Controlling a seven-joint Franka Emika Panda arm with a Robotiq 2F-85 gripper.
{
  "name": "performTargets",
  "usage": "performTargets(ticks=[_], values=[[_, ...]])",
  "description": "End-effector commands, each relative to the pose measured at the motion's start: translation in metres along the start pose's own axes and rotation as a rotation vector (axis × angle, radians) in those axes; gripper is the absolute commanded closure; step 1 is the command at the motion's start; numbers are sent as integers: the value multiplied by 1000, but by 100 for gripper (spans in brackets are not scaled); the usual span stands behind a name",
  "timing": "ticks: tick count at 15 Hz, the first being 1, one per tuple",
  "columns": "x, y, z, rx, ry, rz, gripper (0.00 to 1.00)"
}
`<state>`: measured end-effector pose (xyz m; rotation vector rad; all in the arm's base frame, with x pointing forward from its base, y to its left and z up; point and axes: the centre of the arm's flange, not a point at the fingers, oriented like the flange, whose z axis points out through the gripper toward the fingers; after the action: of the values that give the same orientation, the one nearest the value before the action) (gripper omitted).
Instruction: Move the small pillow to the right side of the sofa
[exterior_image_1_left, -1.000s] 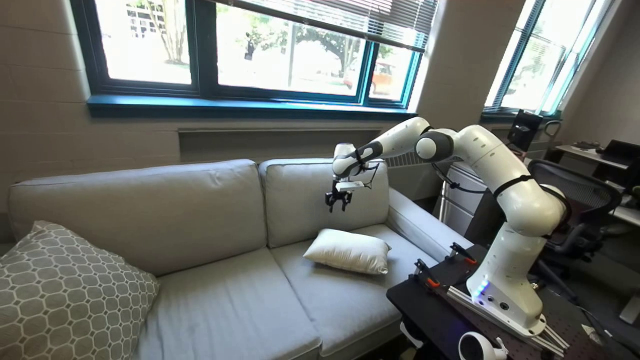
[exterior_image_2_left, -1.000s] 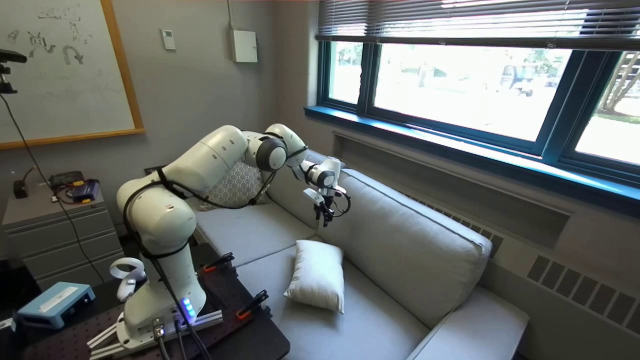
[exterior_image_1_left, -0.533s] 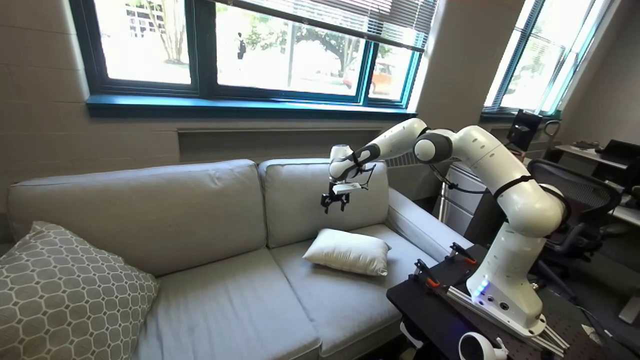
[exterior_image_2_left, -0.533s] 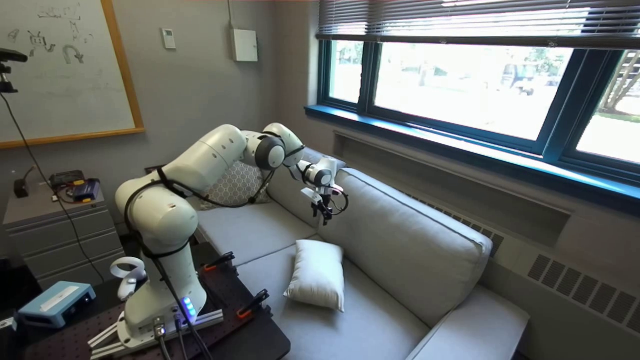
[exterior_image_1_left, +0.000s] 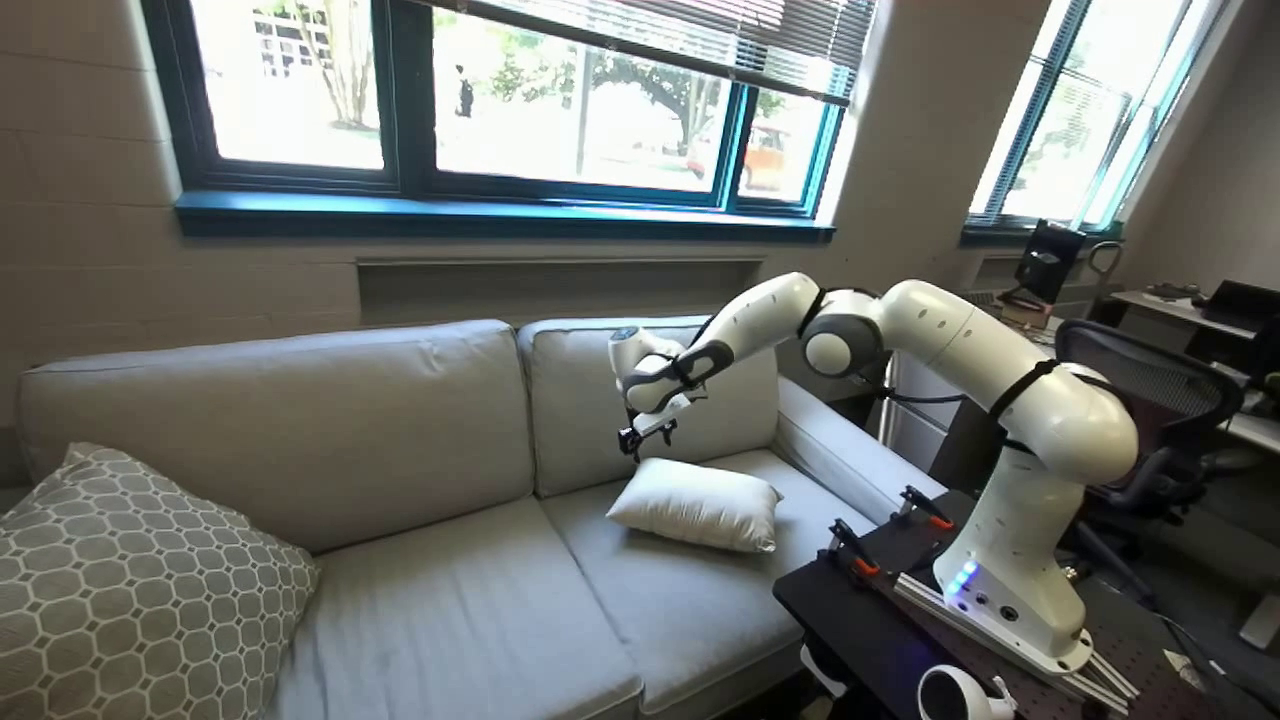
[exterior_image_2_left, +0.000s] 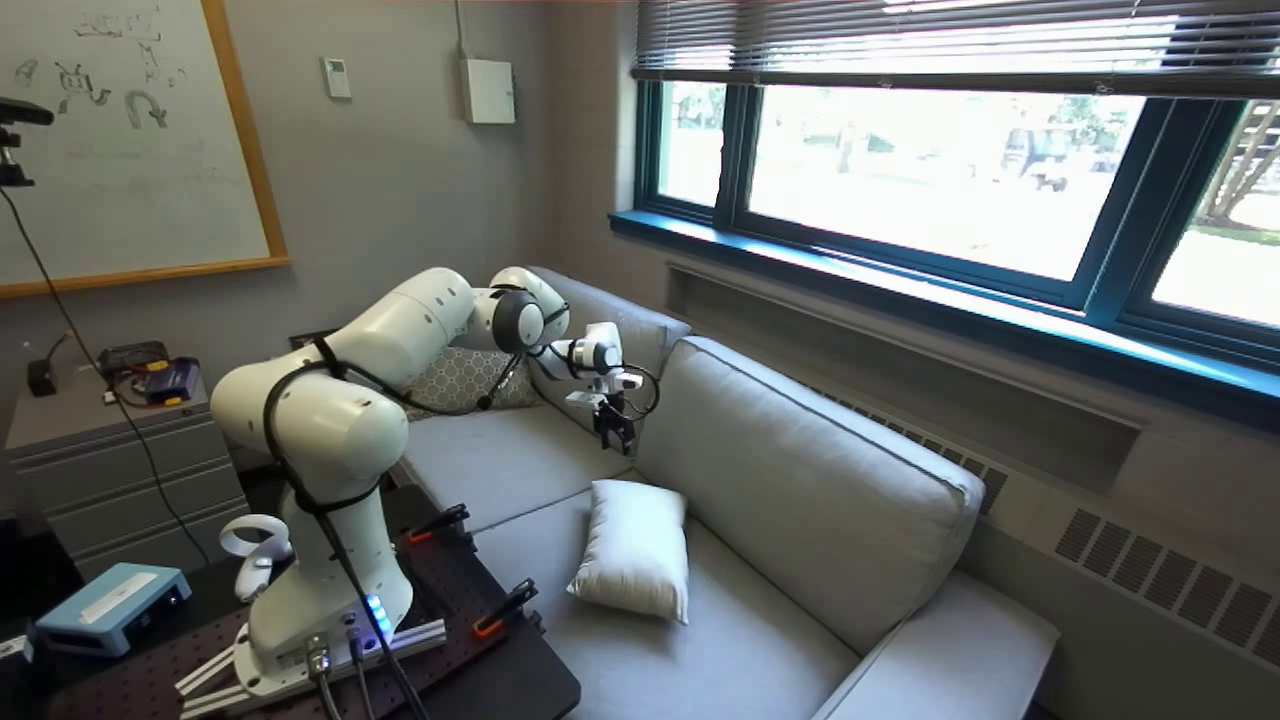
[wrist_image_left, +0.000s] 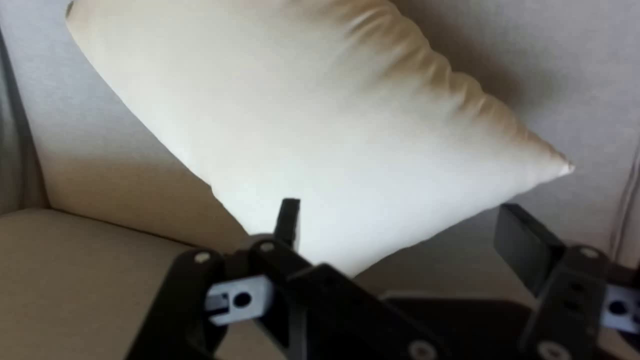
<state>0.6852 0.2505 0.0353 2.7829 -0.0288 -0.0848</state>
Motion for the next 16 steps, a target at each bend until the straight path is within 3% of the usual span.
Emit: performTargets(ticks=[1,3,7,8,14,16], values=[[27,-82,30,-174,1,-75,0],[16,-111,48,-257,1,-136,0],[-1,-142,76,-302,-5,-196,0],[-3,-145,76,-278,-7,-209,0],[1,-166,52,66,-23,-256,0],[5,-170,48,106,-9,-248,0]])
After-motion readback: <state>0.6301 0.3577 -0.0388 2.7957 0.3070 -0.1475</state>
